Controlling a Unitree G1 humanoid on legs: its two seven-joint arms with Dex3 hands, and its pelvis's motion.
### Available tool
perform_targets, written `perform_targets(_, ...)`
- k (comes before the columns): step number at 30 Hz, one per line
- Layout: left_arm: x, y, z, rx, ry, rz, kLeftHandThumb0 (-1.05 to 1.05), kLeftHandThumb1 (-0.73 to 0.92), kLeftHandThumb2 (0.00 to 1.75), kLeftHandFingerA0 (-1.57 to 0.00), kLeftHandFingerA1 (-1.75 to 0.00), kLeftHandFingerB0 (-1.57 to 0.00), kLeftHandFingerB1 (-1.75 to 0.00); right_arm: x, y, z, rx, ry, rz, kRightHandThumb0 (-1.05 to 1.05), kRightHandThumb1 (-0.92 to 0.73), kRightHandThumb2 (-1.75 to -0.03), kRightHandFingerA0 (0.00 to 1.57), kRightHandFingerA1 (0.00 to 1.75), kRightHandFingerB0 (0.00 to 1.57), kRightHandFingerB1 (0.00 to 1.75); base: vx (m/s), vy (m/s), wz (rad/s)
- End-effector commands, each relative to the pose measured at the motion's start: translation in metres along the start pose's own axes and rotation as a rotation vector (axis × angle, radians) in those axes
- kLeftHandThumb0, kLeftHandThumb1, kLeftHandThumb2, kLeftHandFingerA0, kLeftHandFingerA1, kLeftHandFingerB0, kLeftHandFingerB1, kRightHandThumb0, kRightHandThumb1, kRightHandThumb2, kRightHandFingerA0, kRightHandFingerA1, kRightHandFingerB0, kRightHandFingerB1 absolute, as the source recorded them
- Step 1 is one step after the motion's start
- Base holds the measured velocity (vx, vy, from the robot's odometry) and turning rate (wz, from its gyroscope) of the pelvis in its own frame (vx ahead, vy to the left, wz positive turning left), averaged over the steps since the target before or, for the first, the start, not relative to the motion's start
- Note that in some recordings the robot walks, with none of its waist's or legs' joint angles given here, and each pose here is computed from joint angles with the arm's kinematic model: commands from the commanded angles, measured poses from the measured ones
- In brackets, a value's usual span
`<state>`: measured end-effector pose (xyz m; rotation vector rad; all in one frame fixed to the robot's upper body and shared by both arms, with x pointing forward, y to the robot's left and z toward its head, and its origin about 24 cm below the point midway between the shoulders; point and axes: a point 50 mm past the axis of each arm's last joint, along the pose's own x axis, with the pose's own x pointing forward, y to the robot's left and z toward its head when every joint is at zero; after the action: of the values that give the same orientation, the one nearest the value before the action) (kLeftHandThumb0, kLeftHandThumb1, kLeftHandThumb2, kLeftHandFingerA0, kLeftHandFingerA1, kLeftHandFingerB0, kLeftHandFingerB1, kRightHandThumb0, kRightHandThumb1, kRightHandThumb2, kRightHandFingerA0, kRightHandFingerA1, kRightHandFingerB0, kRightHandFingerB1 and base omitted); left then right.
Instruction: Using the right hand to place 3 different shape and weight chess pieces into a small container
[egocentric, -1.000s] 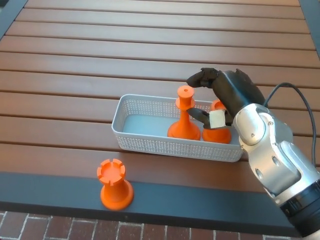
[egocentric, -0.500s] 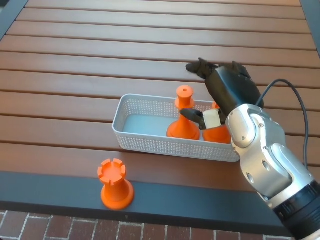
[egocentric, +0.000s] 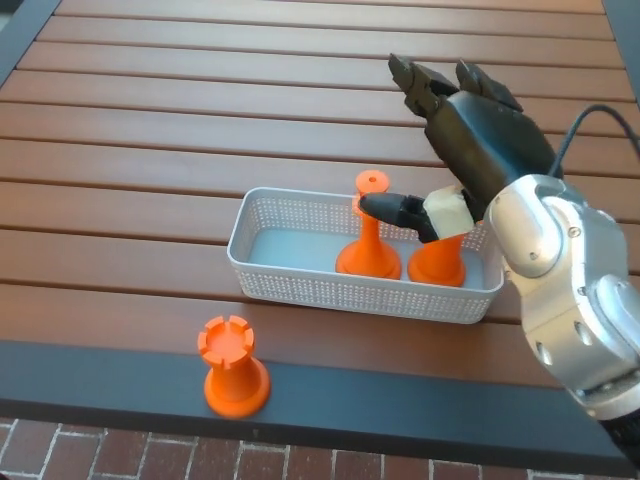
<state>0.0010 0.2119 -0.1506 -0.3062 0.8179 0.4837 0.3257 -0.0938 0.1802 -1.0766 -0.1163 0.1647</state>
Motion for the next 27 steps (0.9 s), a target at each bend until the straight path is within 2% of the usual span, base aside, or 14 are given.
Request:
perform_targets(1, -0.003, 0.011, -0.003, -0.007, 0.028, 0.006, -0.09, 0.47, 1.18, -1.06, -1.54, -1.00, -1.27, -0.021, -0.022, -0.012, -0.019, 0.047, 0.218, -1.05, -0.63, -0.60, 0.00, 0.00, 0.00, 0.00, 0.00, 0.000, 0.00)
perform_targets(7, 0.002, 0.005, 0.001, -0.059, 0.024, -0.022, -0.06, 0.39, 1.27, -1.01, -1.56, -1.02, -1.26, -0.054, -0.029, 0.005, 0.115, -0.053, 0.186, -1.05, -0.69, -0.62, 0.00, 0.00, 0.00, 0.00, 0.00, 0.000, 0.00)
perform_targets(9, 0.005, 0.002, 0.003, -0.058, 0.022, -0.031, -0.07, 0.41, 1.24, -1.02, -1.53, -1.00, -1.24, -0.076, -0.018, 0.015, 0.209, -0.115, 0.203, -1.04, -0.66, -0.61, 0.00, 0.00, 0.00, 0.00, 0.00, 0.000, 0.00)
perform_targets(10, 0.007, 0.001, 0.003, -0.064, 0.021, -0.035, -0.09, 0.44, 1.15, -1.01, -1.51, -1.00, -1.20, -0.087, -0.010, 0.019, 0.244, -0.142, 0.218, -0.99, -0.63, -0.60, 0.00, 0.00, 0.00, 0.00, 0.00, 0.000, 0.00)
perform_targets(13, 0.009, -0.001, 0.007, -0.053, 0.006, -0.047, -0.09, 0.41, 1.23, -1.02, -1.53, -1.03, -1.23, -0.116, 0.013, 0.028, 0.342, -0.182, 0.248, -0.93, -0.61, -0.59, 0.00, 0.00, 0.00, 0.00, 0.00, 0.000, 0.00)
perform_targets(14, 0.009, -0.002, 0.009, -0.040, -0.013, -0.053, -0.08, 0.41, 1.28, -1.05, -1.47, -1.02, -1.20, -0.141, 0.043, 0.036, 0.493, -0.169, 0.301, -0.95, -0.54, -0.92, 0.00, 0.09, 0.00, 0.01, 0.00, 0.000, 0.00)
perform_targets(15, 0.010, -0.003, 0.010, -0.036, -0.012, -0.057, -0.10, 0.44, 1.18, -1.04, -1.45, -1.00, -1.19, -0.149, 0.052, 0.039, 0.554, -0.155, 0.324, -0.90, -0.51, -0.90, 0.00, 0.14, 0.00, 0.06, 0.00, 0.000, 0.00)
perform_targets(16, 0.011, -0.003, 0.010, -0.034, -0.011, -0.060, -0.10, 0.44, 1.18, -1.04, -1.45, -1.00, -1.19, -0.155, 0.057, 0.041, 0.593, -0.144, 0.336, -0.90, -0.51, -0.90, 0.00, 0.14, 0.00, 0.06, 0.00, 0.000, 0.00)
perform_targets(17, 0.011, -0.004, 0.011, -0.031, -0.012, -0.063, -0.11, 0.41, 1.23, -1.05, -1.46, -1.00, -1.23, -0.159, 0.066, 0.042, 0.626, -0.125, 0.362, -0.84, -0.47, -0.90, 0.02, 0.29, 0.00, 0.13, 0.00, 0.000, 0.00)
perform_targets(22, 0.011, -0.006, 0.012, -0.043, -0.021, -0.064, -0.08, 0.46, 1.19, -1.01, -1.52, -0.93, -1.23, -0.173, 0.095, 0.049, 0.783, -0.041, 0.411, -0.80, -0.45, -0.87, 0.02, 0.29, 0.00, 0.12, 0.00, 0.000, 0.00)
perform_targets(24, 0.012, -0.006, 0.012, -0.043, -0.019, -0.058, -0.08, 0.45, 1.20, -1.04, -1.50, -0.94, -1.24, -0.176, 0.103, 0.051, 0.783, 0.003, 0.379, -0.81, -0.46, -0.89, 0.02, 0.36, 0.00, 0.16, 0.00, 0.000, 0.00)
perform_targets(25, 0.012, -0.006, 0.012, -0.045, -0.015, -0.058, -0.10, 0.42, 1.23, -1.08, -1.47, -1.00, -1.22, -0.177, 0.107, 0.052, 0.770, 0.020, 0.354, -0.78, -0.45, -0.89, 0.01, 0.51, 0.06, 0.16, 0.00, 0.000, 0.00)
perform_targets(26, 0.012, -0.007, 0.011, -0.048, -0.012, -0.059, -0.10, 0.42, 1.23, -1.08, -1.47, -1.00, -1.22, -0.179, 0.112, 0.053, 0.756, 0.034, 0.326, -0.78, -0.45, -0.89, 0.01, 0.51, 0.06, 0.16, 0.00, 0.000, 0.00)
perform_targets(27, 0.012, -0.007, 0.011, -0.051, -0.010, -0.059, -0.09, 0.41, 1.24, -1.08, -1.45, -1.01, -1.21, -0.179, 0.116, 0.053, 0.744, 0.061, 0.292, -0.81, -0.46, -0.88, 0.02, 0.33, 0.02, 0.13, 0.00, 0.000, 0.00)
